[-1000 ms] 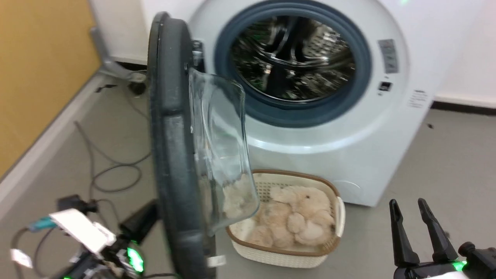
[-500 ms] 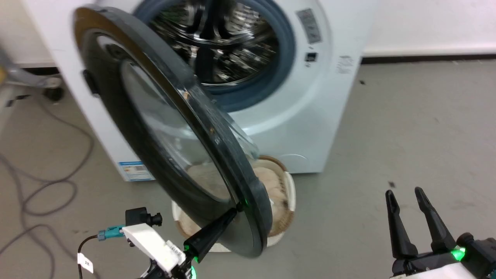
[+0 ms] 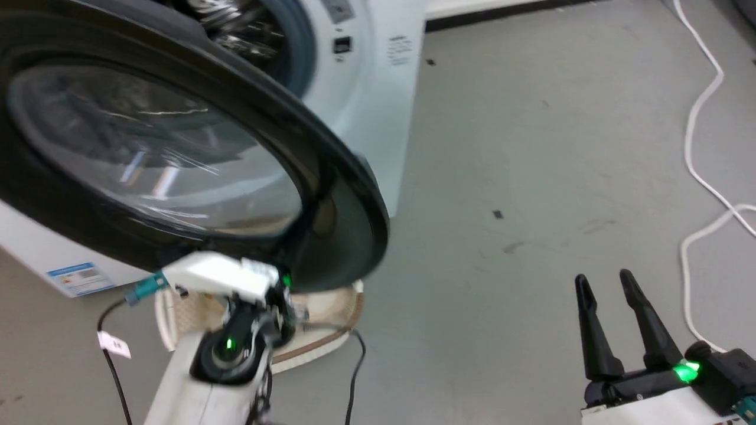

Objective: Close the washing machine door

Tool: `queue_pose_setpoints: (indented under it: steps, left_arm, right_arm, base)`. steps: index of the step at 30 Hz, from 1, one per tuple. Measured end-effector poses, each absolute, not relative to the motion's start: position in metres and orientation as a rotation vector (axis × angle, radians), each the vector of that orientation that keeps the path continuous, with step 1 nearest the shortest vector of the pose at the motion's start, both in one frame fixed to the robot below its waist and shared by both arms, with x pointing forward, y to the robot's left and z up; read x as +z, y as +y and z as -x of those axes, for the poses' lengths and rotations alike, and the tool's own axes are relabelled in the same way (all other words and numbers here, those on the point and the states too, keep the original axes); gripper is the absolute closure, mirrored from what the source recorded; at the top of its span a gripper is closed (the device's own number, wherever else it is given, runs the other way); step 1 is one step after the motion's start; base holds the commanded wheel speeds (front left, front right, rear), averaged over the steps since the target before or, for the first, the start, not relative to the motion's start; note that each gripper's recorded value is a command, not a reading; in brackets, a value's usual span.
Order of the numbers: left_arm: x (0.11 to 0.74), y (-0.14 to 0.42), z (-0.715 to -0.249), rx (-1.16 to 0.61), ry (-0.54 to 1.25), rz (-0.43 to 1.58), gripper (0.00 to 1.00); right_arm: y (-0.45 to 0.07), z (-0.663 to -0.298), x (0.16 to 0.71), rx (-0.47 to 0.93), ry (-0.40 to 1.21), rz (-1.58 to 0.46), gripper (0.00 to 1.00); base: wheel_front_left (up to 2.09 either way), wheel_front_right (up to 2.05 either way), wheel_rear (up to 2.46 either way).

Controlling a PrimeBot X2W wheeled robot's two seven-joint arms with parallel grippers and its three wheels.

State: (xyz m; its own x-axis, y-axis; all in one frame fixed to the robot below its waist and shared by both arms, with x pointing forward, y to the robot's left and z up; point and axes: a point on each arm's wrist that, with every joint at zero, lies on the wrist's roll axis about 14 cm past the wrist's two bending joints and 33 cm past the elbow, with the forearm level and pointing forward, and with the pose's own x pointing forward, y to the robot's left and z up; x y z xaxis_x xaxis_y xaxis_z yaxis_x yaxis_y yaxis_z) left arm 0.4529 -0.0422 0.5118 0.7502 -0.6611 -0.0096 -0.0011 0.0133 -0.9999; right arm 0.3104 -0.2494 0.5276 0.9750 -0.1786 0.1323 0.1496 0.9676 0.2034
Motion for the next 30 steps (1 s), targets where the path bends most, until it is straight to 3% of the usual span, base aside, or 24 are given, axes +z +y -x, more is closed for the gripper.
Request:
queue_pose_setpoints:
  steps: [9,19,25,30]
  left_arm:
    - [0.522,-0.087,-0.51,-0.508,0.47,1.497,1.0]
    - [0.523,-0.086,-0.504,-0.526,0.464,1.437,1.0]
    - [0.51,-0.063,-0.465,-0.575,0.417,1.203,1.0]
    - [0.503,-0.017,-0.436,-0.609,0.268,0.845,1.0]
  right_arm:
    - [-0.266,-0.299,0.526,-0.249,-0.142,-0.182,0.0]
    - [-0.258,-0.306,0.53,-0.218,-0.162,-0.198,0.0]
    - [-0.248,-0.311,0.536,-0.166,-0.183,-0.201,0.0]
    - [-0.237,-0.317,0.54,-0.113,-0.193,-0.201,0.0]
  base:
    - [0.0,0.0,0.0]
    - [0.0,0.0,0.0]
    - [0.0,0.0,0.0]
    - [0.0,0.0,0.0]
